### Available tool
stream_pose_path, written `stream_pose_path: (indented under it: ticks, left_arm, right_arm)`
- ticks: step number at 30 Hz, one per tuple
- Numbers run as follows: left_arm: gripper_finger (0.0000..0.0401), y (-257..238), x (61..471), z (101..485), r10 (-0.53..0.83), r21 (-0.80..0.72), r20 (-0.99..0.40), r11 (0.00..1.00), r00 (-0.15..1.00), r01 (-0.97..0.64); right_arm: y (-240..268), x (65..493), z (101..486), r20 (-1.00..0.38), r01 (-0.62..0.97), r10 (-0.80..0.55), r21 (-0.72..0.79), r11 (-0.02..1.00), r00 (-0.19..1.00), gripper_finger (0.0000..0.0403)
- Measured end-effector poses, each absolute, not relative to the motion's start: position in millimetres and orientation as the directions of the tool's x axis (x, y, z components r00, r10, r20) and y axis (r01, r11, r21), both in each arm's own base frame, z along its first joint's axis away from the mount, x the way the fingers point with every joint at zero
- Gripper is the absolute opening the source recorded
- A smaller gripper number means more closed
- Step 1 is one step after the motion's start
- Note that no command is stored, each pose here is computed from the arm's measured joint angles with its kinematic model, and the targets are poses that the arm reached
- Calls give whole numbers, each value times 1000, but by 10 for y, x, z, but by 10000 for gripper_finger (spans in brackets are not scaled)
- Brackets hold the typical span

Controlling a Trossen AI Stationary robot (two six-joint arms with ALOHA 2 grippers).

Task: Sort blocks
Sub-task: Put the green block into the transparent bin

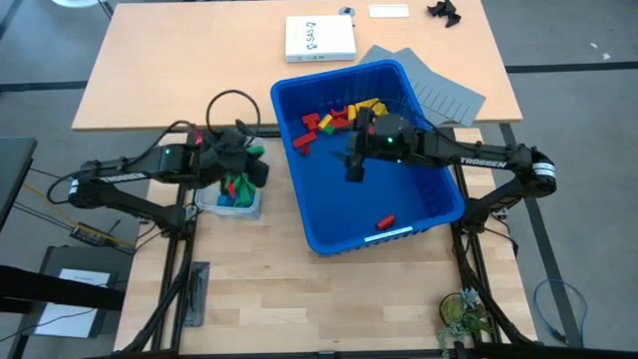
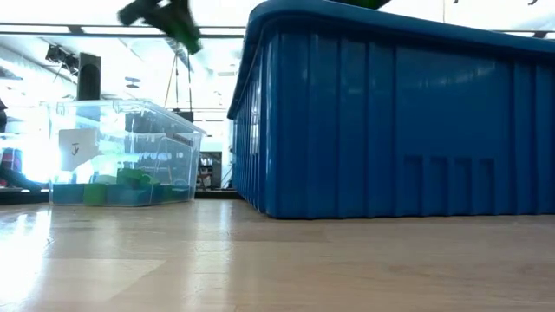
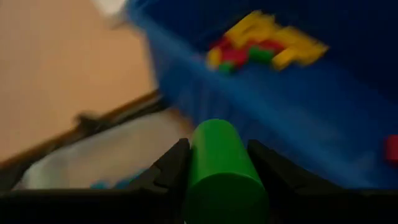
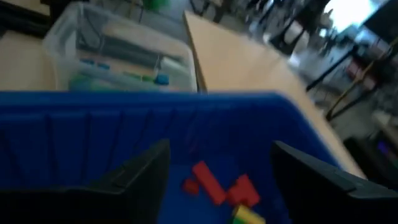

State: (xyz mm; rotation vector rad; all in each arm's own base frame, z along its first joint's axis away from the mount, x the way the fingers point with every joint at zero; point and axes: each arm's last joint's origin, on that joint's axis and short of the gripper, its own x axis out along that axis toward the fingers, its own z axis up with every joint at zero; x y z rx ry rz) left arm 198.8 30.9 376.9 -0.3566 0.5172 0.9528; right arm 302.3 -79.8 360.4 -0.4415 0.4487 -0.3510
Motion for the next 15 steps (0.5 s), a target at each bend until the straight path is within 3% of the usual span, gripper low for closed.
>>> stream_pose_path:
  ticks: [6, 9, 15]
  left_arm:
    - [141, 333, 1762, 3494, 669, 29, -707, 351, 229, -936]
    - [144, 354, 1737, 3311, 636, 56, -755, 310, 163, -949]
    - [236, 415, 1757, 3157, 617, 77, -775, 310, 139, -948]
  right_arm:
    - [-1015, 3027, 3440, -433, 237, -400, -383, 893, 808, 280]
    - [-1110, 3057, 3382, -446, 238, -385, -351, 906, 808, 276]
    - [-1283, 3100, 3204, -509, 254, -394, -324, 911, 765, 274]
